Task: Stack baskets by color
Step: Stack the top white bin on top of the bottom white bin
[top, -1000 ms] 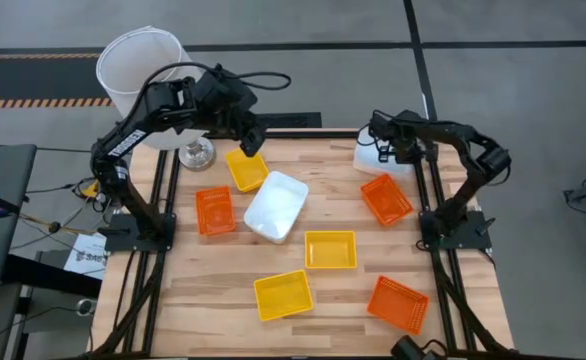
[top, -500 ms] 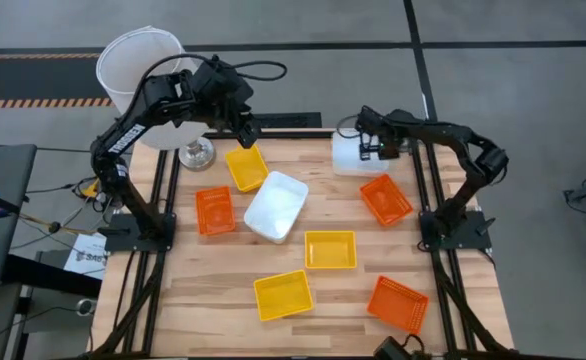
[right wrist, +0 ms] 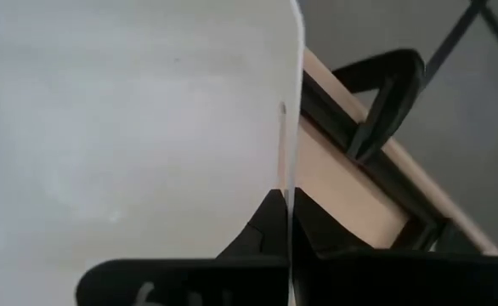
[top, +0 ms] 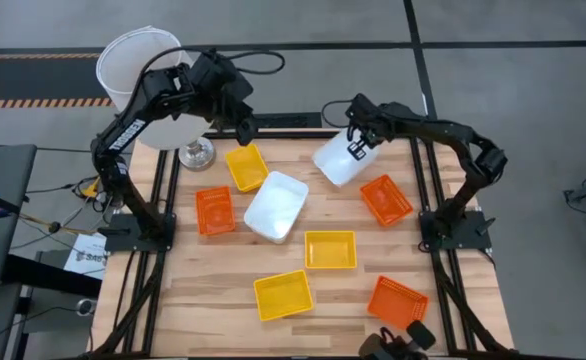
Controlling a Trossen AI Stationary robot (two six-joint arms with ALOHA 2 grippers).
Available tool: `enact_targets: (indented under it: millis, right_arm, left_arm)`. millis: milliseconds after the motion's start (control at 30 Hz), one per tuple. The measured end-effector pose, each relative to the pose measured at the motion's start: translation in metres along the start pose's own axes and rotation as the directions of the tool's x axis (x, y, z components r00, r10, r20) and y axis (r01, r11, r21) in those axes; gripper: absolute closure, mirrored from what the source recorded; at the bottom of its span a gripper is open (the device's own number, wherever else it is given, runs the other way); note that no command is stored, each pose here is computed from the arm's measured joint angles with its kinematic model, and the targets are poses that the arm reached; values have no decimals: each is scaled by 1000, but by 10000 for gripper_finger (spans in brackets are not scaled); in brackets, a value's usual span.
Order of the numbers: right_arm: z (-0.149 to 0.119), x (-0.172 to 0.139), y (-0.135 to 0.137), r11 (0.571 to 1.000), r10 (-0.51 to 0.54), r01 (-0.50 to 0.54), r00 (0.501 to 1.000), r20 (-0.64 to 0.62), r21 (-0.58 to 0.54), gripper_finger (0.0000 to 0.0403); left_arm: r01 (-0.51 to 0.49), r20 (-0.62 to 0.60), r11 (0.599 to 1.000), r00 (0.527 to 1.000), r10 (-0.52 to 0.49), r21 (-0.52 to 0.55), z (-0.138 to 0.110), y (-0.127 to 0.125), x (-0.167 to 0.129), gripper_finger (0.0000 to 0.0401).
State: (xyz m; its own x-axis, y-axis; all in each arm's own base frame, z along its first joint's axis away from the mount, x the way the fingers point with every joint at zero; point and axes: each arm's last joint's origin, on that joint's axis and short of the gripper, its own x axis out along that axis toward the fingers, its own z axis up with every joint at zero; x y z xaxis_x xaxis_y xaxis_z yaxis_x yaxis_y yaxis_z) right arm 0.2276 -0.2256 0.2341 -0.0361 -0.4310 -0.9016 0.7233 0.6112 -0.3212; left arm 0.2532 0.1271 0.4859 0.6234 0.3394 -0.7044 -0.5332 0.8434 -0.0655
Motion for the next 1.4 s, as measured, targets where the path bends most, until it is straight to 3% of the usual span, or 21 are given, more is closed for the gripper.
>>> enact_targets:
  millis: [233,700,1000,1100,1233,1400]
  right_arm:
    - [3,3,4,988,-6,8,1000,12,-154,394]
    - [16,-6,27,978,63,-28,985,164,-207,384]
    - [16,-9,35,962,82,-29,979,186,-271,271]
    - [18,-13,36,975,86,-45,978,188,-215,224]
    - [27,-51,25,992,105,-83,957,271,-94,180]
    - [22,-125,1,987,121,-156,883,454,41,169]
  left_arm:
    - [143,-24,990,989,-143,-9,0,3,18,189]
    - [182,-73,976,979,-191,-118,-17,17,92,189]
    - [180,-3,968,983,-183,-173,-28,23,133,189]
    - [132,4,973,991,-133,-187,-34,25,144,189]
    - [123,53,966,992,-113,-228,-37,27,157,189]
    - [117,91,962,991,-97,-248,-37,26,175,189]
